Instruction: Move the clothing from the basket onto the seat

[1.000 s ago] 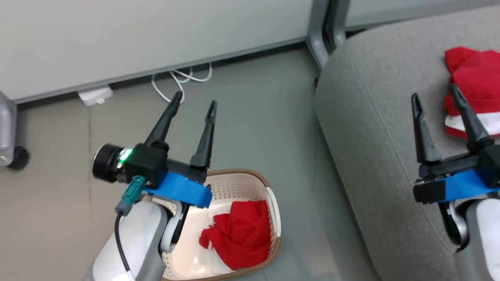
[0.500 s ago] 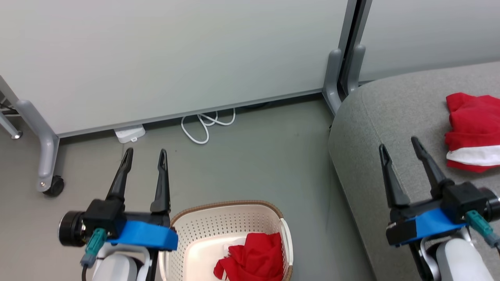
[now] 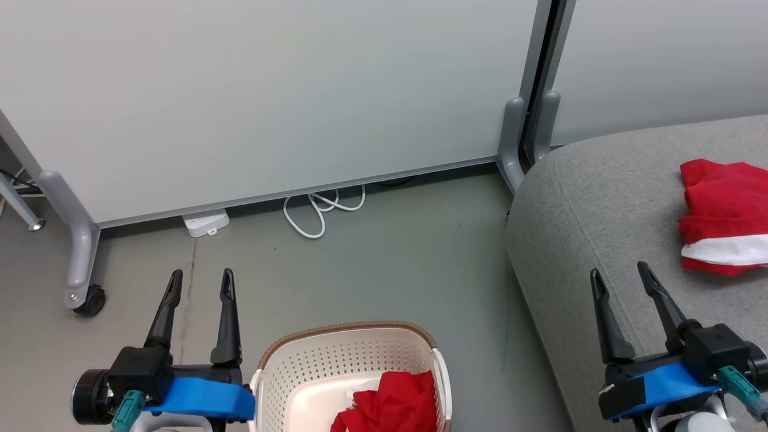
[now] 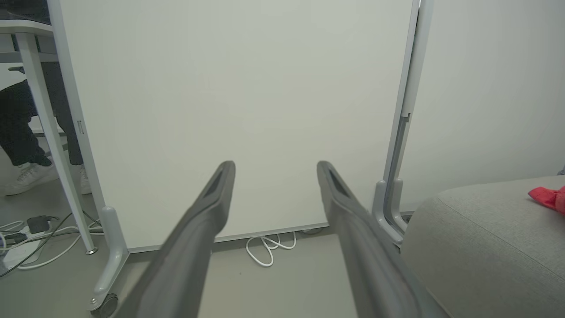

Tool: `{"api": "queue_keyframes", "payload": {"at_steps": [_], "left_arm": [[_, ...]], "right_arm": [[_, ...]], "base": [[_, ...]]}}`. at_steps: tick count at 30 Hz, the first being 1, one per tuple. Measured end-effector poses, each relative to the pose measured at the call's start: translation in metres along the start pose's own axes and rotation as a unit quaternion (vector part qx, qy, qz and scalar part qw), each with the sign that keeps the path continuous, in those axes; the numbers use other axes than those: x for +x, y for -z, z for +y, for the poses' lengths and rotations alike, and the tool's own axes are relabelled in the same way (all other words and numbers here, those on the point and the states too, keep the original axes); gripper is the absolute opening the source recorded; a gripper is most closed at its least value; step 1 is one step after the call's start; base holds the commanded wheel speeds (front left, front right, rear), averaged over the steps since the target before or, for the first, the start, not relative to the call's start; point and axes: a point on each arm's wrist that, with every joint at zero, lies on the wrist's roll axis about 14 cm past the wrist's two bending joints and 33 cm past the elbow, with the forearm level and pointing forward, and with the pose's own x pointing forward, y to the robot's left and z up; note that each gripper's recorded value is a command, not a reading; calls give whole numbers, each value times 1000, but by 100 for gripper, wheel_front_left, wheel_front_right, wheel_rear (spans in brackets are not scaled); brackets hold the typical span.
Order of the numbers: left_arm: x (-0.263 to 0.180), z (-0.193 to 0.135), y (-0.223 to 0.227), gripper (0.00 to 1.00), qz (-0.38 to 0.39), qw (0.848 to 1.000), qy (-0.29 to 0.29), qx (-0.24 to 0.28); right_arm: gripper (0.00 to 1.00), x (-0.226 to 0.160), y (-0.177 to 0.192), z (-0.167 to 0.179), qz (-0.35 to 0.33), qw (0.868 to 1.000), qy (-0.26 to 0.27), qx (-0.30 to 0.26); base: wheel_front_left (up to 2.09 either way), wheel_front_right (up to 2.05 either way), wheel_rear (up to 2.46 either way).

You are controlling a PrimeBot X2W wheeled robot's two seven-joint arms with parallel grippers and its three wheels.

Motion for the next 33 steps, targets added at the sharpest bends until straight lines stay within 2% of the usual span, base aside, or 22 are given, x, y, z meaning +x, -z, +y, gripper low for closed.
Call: {"api": "queue_keyframes", "payload": {"at_steps": [22, 33], "left_arm": [[-10, 7, 8, 100, 13, 1000, -9, 3], [-8, -7, 19, 100, 30, 999, 14, 1]], "right_arm": [[100, -15, 17, -1, 26, 999, 13, 14], [100, -14, 22, 0, 33, 999, 12, 15]], "base": [[0, 0, 0], [0, 0, 0]]}}
